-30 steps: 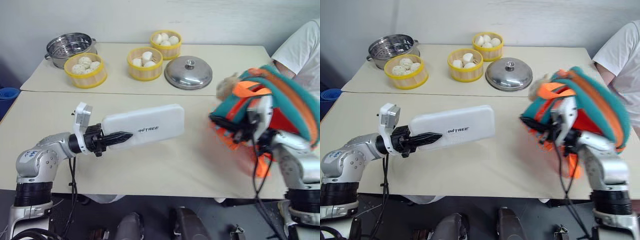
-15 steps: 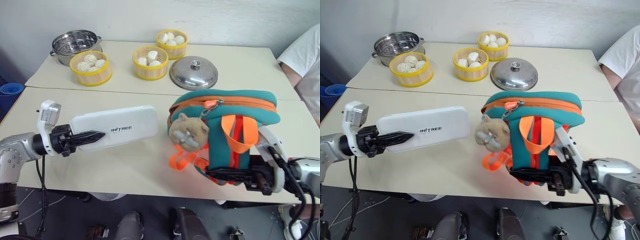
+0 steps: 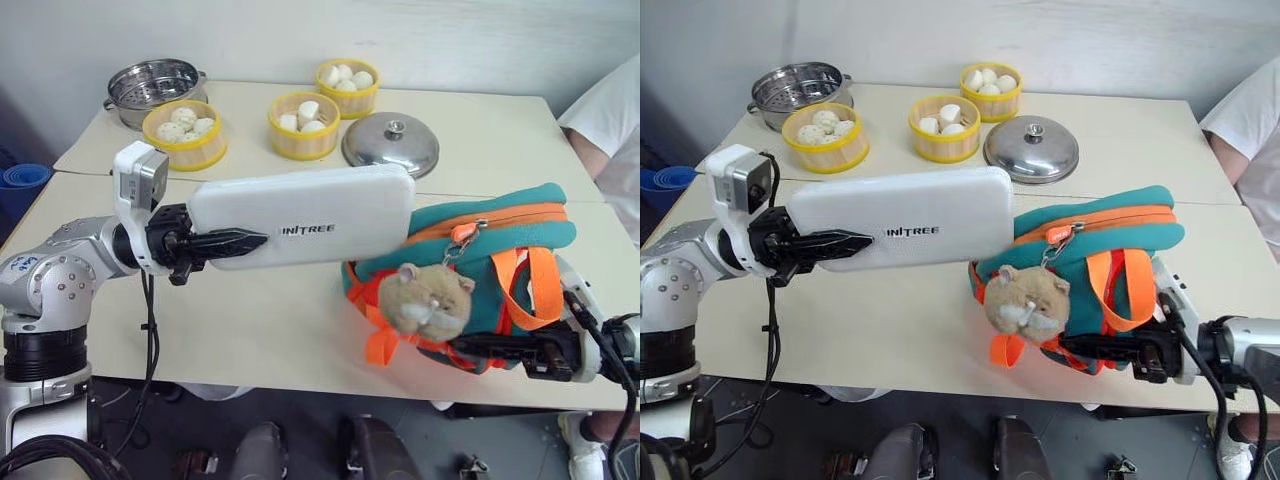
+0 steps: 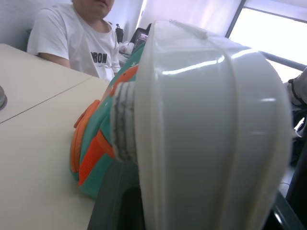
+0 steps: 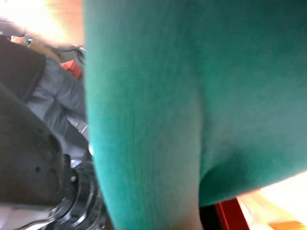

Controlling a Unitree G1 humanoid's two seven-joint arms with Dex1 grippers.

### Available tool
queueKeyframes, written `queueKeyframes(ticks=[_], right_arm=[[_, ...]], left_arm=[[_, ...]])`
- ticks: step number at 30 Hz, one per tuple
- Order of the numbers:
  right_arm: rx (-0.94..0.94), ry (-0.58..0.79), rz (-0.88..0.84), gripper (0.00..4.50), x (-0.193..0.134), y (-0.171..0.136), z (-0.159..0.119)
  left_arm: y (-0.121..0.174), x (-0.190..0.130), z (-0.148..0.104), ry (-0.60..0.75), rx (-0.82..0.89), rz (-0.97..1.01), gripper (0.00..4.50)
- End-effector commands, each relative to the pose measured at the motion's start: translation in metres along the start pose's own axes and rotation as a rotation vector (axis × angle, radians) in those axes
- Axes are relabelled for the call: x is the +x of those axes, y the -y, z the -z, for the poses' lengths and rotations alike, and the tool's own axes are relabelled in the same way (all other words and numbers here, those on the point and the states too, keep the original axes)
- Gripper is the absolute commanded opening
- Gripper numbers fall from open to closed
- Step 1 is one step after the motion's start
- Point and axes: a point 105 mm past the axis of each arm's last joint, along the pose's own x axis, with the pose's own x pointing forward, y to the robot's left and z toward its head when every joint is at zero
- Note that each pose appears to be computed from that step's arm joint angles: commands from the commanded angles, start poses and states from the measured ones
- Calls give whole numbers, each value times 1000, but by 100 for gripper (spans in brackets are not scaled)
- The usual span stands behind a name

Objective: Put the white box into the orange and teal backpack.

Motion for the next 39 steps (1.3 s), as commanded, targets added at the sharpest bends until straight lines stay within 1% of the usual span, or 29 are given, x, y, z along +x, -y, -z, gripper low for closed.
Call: queueKeyframes(ticks=[1,4,6,8,9,11,13,14,16,18,20,22,24,26,28,30,31,32,34,36,38,39], right_arm=[[-55,31,-7,3,6,-1,-9],[-80,46,-13,3,13,-1,-14],[-89,48,-15,3,15,-1,-16],[-104,49,-15,3,16,0,-19],[-109,55,-14,3,17,0,-21],[-114,64,-13,3,19,2,-24],[-117,66,-17,3,21,2,-24],[-116,68,-20,3,22,2,-24],[-102,82,-28,3,23,0,-23],[-88,79,-25,3,24,1,-17],[-92,68,-21,3,26,1,-14],[-102,85,-11,3,27,4,-17],[-107,93,-5,3,28,5,-17],[-119,103,17,0,28,8,-19],[-129,114,33,0,28,10,-19],[-144,137,50,0,29,12,-21],[-153,154,66,0,29,15,-23],[-165,175,82,0,30,17,-25],[-187,220,120,0,30,22,-31],[-189,252,143,0,31,25,-33],[-194,262,155,0,33,27,-33],[-226,264,168,0,35,28,-34]], left_arm=[[6,3,-14,-20,85,55,124],[2,17,-6,-111,188,76,124],[4,27,-4,-174,249,114,124],[-3,46,-3,-309,376,88,124],[-5,54,-5,-349,440,88,124],[-16,72,-5,-426,512,44,124],[-32,89,-1,-485,509,-31,124],[-41,95,5,-518,475,-83,124],[-45,112,19,-539,431,-83,124],[-41,130,35,-542,425,-20,124],[-43,149,41,-498,405,-3,124],[-50,172,46,-457,420,-4,124],[-55,187,54,-419,410,-4,124],[-62,194,63,-402,435,-10,195],[-63,191,65,-351,355,-9,249],[-57,167,76,-426,229,53,304],[-57,157,75,-431,231,65,328],[-61,148,69,-411,232,43,349],[-65,134,53,-331,237,14,386],[-61,117,39,-257,252,41,386],[-57,102,31,-224,277,68,386],[-56,86,25,-218,296,73,386]])
